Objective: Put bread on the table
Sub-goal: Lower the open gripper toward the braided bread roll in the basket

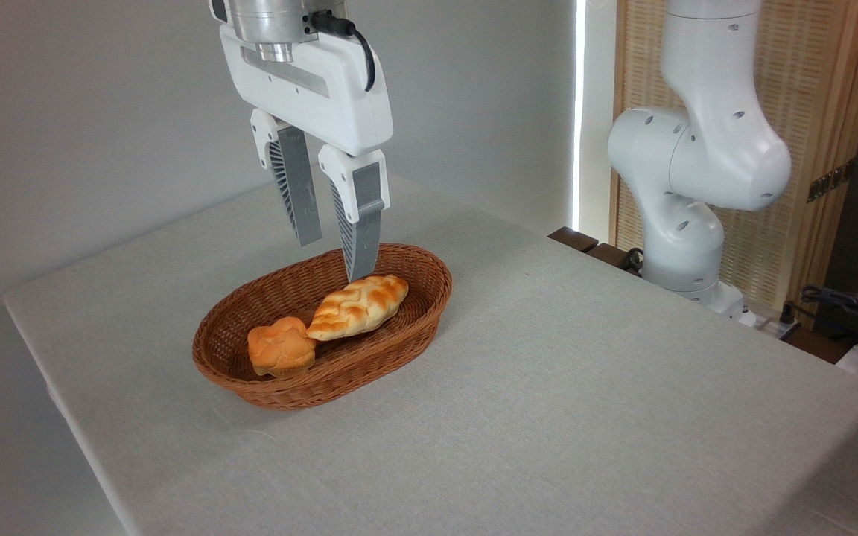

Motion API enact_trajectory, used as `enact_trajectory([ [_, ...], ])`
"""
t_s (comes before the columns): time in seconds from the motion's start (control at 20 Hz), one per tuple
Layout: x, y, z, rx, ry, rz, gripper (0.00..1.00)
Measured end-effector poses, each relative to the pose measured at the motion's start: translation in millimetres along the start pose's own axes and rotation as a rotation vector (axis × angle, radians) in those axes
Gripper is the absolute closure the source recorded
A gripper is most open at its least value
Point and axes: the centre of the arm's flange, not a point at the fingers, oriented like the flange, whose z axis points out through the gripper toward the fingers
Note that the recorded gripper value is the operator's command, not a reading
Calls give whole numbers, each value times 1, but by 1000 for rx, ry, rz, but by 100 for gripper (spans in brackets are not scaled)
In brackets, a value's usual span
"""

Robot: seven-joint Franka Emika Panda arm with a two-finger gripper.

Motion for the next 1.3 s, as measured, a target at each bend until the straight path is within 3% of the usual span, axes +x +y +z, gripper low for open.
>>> enact_trajectory([
  [0.75, 6, 8, 18, -28, -29, 16, 0],
  [0.9, 14, 36, 40, -73, -59, 44, 0],
  [1.1, -3, 80, 73, -191, -50, 22, 0],
  [1.2, -2, 101, 91, -202, -39, 10, 0],
  [1.3, 13, 127, 115, -167, -23, -2, 0],
])
